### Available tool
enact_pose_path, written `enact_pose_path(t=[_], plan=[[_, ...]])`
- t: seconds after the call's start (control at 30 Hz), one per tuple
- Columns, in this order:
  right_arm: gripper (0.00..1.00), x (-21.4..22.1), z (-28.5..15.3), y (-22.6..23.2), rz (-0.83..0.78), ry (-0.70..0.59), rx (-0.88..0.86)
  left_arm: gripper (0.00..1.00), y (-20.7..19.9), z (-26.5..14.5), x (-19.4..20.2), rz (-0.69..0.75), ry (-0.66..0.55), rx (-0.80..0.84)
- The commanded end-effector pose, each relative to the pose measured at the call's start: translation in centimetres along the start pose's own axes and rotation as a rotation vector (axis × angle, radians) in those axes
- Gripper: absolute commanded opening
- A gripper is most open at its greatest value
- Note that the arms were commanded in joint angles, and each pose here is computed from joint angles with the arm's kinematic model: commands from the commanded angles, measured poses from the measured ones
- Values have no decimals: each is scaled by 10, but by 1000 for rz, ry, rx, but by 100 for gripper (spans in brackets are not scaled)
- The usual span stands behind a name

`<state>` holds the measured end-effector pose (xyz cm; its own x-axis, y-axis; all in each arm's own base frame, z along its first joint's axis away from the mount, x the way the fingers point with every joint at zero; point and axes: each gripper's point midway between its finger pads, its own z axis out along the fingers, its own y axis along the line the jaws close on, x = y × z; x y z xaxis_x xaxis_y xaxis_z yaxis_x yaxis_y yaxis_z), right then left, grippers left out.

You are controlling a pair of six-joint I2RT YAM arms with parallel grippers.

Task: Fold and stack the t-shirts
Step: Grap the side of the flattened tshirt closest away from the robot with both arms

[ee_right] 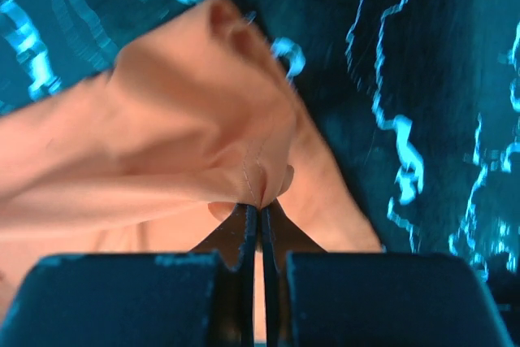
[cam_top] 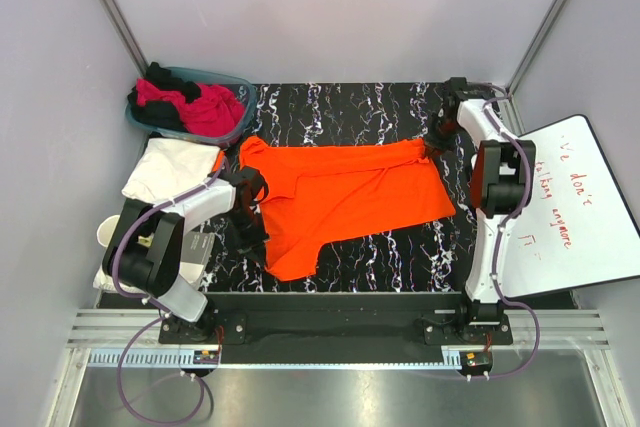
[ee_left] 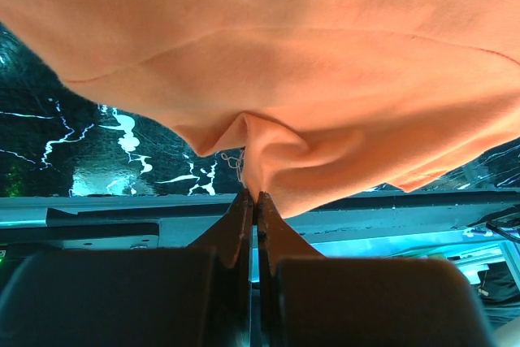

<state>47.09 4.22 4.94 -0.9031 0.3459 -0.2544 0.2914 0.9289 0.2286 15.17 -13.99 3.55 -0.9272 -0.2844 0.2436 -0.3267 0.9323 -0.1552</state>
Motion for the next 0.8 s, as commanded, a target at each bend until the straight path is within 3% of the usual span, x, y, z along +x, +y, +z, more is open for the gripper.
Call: enact_pose_path(t=[0.0, 0.13, 0.2, 0.27, 0.33, 0.37, 0.4, 0.43, 0.6, 0.77], plan=[[1, -4, 21, -16, -10, 14, 89, 0, -7, -7, -9, 26, -41, 5], [2, -4, 37, -24, -2, 30, 128, 0, -6, -8, -8, 28, -40, 0], [15, -2, 35, -27, -5, 35, 141, 0, -5, -8, -9, 31, -44, -6], [36, -2, 27, -27, -12, 27, 142, 0, -3, -7, -8, 31, -43, -14], [49, -2, 2, -21, -17, -9, 118, 0, -2, -6, -9, 32, -43, -19], [78, -1, -7, -17, -16, -20, 96, 0, -1, -5, -9, 33, -43, -25], [93, 7, -12, -19, -14, -17, 90, 0, -1, -5, -10, 40, -45, -26], [99, 4, -36, -11, -19, -64, 60, 0, -1, -5, -11, 43, -45, -29], [100, 36, -78, -16, -25, -91, 37, 0, -4, -6, -17, 79, -45, -34], [100, 92, -76, -45, -12, -9, 106, 0, -10, -6, -23, 116, -46, -36]])
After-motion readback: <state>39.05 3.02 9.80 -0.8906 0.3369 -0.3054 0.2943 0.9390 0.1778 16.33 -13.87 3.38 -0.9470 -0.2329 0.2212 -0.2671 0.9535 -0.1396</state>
